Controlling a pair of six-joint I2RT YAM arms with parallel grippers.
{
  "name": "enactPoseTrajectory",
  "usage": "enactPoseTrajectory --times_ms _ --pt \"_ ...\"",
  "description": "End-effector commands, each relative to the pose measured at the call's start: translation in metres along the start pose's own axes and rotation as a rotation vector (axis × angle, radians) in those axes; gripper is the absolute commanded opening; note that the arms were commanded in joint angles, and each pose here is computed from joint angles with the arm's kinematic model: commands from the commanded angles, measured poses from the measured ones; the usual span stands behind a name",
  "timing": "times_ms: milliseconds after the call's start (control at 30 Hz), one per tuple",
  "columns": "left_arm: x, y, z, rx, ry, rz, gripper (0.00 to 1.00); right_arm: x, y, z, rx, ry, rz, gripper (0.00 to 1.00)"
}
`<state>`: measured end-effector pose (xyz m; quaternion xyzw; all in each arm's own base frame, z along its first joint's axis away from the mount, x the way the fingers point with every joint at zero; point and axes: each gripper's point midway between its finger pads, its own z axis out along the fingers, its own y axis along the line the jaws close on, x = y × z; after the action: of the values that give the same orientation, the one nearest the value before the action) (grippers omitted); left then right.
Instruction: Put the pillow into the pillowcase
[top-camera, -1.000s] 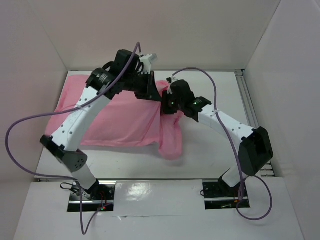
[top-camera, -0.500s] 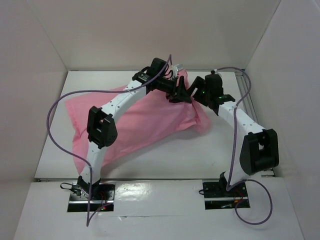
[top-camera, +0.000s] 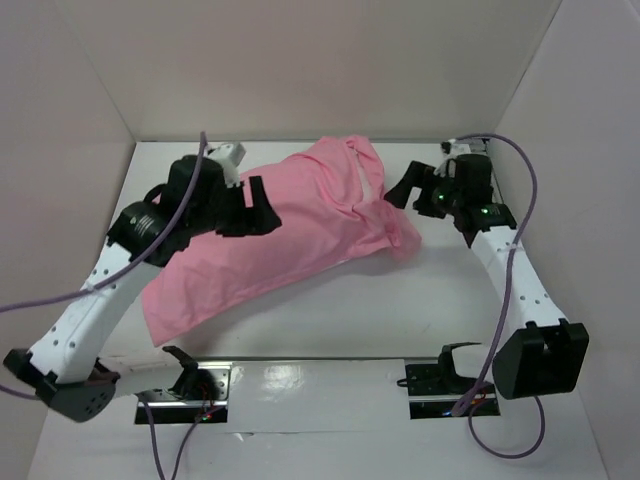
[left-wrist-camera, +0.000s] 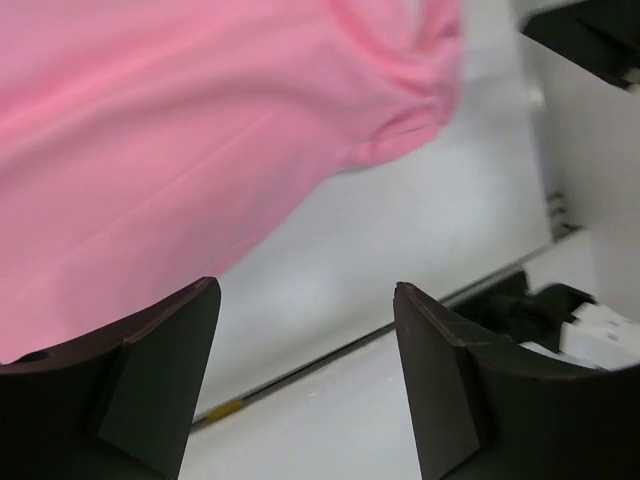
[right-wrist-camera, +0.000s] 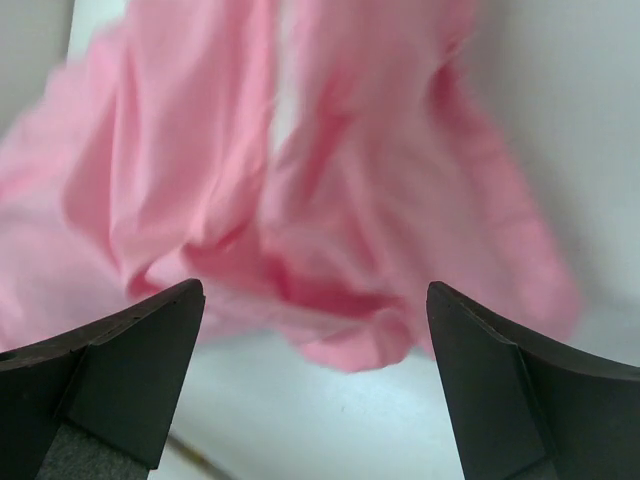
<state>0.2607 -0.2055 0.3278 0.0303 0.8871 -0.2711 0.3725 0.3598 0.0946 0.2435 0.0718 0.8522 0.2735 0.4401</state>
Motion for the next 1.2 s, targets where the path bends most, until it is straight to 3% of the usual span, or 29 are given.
enactPoseTrajectory --times_ms 0,100,233,300,333,400,433,467,533,567,600,700,867,933,967,1000,1067,1100,1167 --pt "0.046 0.088 0.014 -0.372 0.065 -0.104 0.83 0.056 0.052 0.0 -0.172 0.206 -0.186 0.99" --pt "0.076 0.116 0.013 -0.458 0.119 -0.147 0.83 0.083 0.057 0.013 -0.037 0.248 -0.31 0.99" --pt "0.1 0.14 0.02 -0.529 0.152 -0.179 0.83 0.103 0.023 0.039 0.23 0.281 -0.361 0.99" --pt "0.11 0.147 0.033 -0.538 0.165 -0.179 0.8 0.091 0.002 0.049 0.363 0.213 -0.342 0.99" --pt "0.106 0.148 0.046 -0.519 0.151 -0.176 0.78 0.092 -0.004 0.058 0.39 0.206 -0.304 0.91" --pt "0.101 0.15 0.064 -0.498 0.14 -0.168 0.76 0.089 -0.013 0.067 0.394 0.178 -0.242 0.57" --pt "0.098 0.156 0.083 -0.496 0.145 -0.156 0.75 0.088 -0.015 0.071 0.399 0.17 -0.194 0.13" --pt "0.09 0.154 0.092 -0.49 0.137 -0.147 0.75 0.09 -0.024 0.07 0.421 0.172 -0.161 0.0" --pt "0.063 0.144 0.109 -0.454 0.109 -0.135 0.75 0.09 -0.042 0.063 0.441 0.164 -0.082 0.0" --pt "0.065 0.146 0.126 -0.456 0.154 -0.12 0.74 0.085 -0.044 0.055 0.434 0.144 -0.055 0.0" --pt "0.037 0.133 0.136 -0.412 0.1 -0.106 0.74 0.085 -0.045 0.051 0.415 0.141 -0.037 0.0" --pt "0.0 0.117 0.16 -0.371 0.08 -0.055 0.74 0.082 -0.056 0.033 0.424 0.099 0.013 0.0" --pt "-0.034 0.104 0.145 -0.372 0.035 -0.01 0.76 0.08 -0.054 0.028 0.409 0.076 0.042 0.02" --pt "-0.027 0.115 0.127 -0.397 0.042 -0.036 0.78 0.078 -0.051 0.031 0.397 0.08 0.044 0.25" --pt "-0.03 0.113 0.102 -0.391 0.004 -0.07 0.83 0.072 -0.048 0.033 0.391 0.071 0.043 0.64" --pt "-0.028 0.126 0.088 -0.419 -0.007 -0.119 0.89 0.069 -0.046 0.032 0.391 0.069 0.043 0.76" --pt "0.0 0.153 0.069 -0.477 0.028 -0.211 0.93 0.054 -0.036 0.028 0.371 0.037 0.042 0.86" --pt "-0.004 0.17 0.042 -0.512 -0.038 -0.307 0.96 0.048 -0.031 0.022 0.36 0.021 0.032 0.91" --pt "0.025 0.201 0.027 -0.577 -0.018 -0.407 0.96 0.034 -0.023 0.012 0.35 -0.012 0.016 0.93"
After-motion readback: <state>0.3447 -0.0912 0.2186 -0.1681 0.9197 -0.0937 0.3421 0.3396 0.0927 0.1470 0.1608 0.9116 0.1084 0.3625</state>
